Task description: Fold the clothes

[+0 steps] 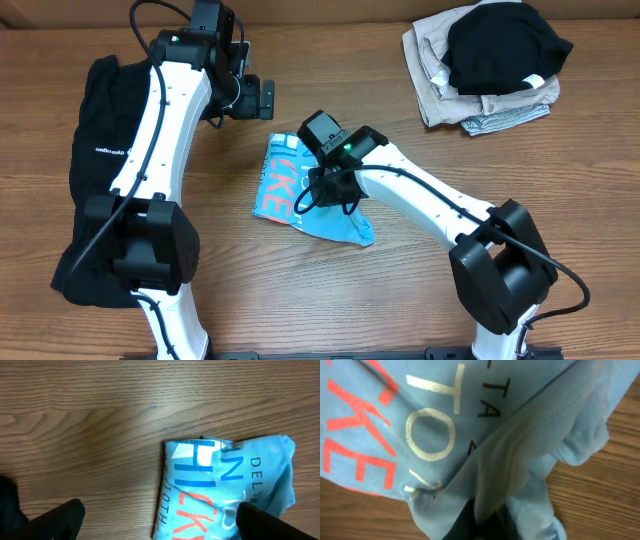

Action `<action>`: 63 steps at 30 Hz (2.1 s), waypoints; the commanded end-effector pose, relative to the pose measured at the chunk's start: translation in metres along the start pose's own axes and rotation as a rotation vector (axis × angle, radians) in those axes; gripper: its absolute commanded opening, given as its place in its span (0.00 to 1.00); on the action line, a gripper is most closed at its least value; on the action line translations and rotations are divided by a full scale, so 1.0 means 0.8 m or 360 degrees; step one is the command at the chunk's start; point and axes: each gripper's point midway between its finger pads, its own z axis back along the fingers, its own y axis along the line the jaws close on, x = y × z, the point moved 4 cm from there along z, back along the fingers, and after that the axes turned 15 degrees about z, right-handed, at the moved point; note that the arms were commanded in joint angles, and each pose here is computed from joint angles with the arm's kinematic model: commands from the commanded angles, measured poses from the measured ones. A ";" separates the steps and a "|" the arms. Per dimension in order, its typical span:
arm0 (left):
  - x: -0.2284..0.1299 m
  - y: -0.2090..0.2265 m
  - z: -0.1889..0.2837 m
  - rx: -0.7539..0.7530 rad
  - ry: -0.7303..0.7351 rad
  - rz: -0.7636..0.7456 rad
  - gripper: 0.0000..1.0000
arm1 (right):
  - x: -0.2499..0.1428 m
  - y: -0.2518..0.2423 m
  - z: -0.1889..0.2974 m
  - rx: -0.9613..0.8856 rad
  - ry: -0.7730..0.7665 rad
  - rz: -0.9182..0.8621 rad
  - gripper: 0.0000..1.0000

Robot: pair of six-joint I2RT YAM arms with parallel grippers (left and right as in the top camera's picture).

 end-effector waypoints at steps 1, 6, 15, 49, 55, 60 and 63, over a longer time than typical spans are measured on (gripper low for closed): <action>0.009 0.006 0.010 0.0028 -0.0056 -0.0024 1.00 | 0.025 0.009 0.044 0.0045 -0.0160 -0.0004 0.04; 0.009 0.007 0.010 0.0028 -0.0056 -0.0023 1.00 | 0.046 0.017 0.110 0.0087 -0.0326 0.0040 0.04; 0.008 0.007 0.010 0.0030 -0.0052 -0.0023 1.00 | 0.021 0.018 0.141 0.0111 -0.0183 0.0036 0.04; 0.003 0.010 0.004 0.0043 -0.0018 -0.0072 1.00 | -0.025 -0.081 0.005 0.0130 -0.0014 -0.0533 0.79; 0.004 0.010 0.004 0.0040 -0.0025 -0.0073 1.00 | -0.023 -0.087 -0.022 0.0374 -0.0107 -0.0541 0.79; 0.004 0.010 0.004 0.0040 -0.0025 -0.0073 1.00 | -0.018 -0.076 -0.033 0.0494 -0.0167 -0.0512 0.79; 0.004 0.010 0.004 0.0040 -0.0025 -0.0072 1.00 | -0.019 -0.067 -0.047 0.0543 -0.0149 -0.0528 0.77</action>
